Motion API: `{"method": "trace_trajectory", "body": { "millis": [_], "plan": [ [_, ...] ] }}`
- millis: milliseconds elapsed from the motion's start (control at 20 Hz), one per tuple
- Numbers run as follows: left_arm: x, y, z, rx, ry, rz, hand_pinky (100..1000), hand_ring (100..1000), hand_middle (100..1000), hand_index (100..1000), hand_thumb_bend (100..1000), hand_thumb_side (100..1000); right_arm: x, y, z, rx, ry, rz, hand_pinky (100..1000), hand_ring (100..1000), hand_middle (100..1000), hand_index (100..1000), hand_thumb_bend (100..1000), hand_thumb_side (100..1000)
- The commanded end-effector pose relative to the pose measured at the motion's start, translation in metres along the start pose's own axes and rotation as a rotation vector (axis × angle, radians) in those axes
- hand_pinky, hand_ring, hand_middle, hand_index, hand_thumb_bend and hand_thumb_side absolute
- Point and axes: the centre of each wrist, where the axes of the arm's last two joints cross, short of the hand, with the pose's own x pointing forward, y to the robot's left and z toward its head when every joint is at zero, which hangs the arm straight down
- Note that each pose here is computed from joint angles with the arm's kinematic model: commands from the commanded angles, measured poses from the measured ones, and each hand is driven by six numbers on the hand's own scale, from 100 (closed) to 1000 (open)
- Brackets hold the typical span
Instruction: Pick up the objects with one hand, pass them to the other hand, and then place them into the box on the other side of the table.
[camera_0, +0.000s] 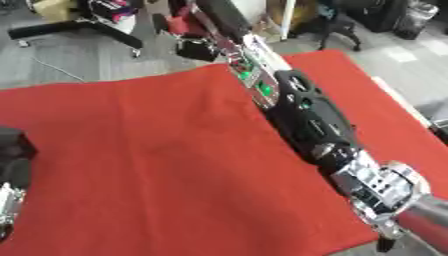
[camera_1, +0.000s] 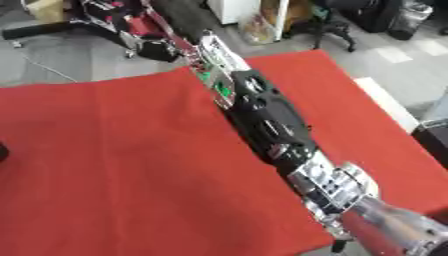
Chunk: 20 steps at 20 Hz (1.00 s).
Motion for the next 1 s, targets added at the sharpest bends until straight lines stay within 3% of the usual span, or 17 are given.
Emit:
{"method": "trace_trajectory", "body": {
  "millis": [50, 150, 400, 700, 1000],
  "plan": [
    [0.010, -0.007, -0.012, 0.025, -0.093, -0.072, 756, 633, 669, 821, 419, 694, 0.030, -0.005, -0.019, -0.044, -0.037, -0.182, 454, 223, 276, 656, 100, 431],
    [0.015, -0.014, -0.021, 0.051, -0.152, -0.113, 767, 655, 696, 832, 497, 630, 0.045, -0.002, -0.023, -0.051, -0.030, -0.293, 454, 223, 275, 653, 100, 476],
    [0.022, -0.034, -0.036, 0.144, -0.210, -0.166, 767, 664, 705, 832, 487, 586, 0.067, -0.002, -0.027, -0.039, -0.023, -0.462, 452, 222, 273, 650, 100, 470],
    [0.028, -0.050, -0.048, 0.281, -0.176, -0.130, 754, 652, 696, 822, 470, 568, 0.080, 0.003, -0.024, -0.015, -0.014, -0.569, 452, 220, 270, 648, 100, 470],
    [0.043, -0.060, -0.063, 0.436, -0.155, -0.052, 739, 640, 681, 806, 470, 540, 0.089, 0.005, -0.023, 0.007, -0.025, -0.623, 454, 219, 269, 649, 100, 470]
  ]
}}
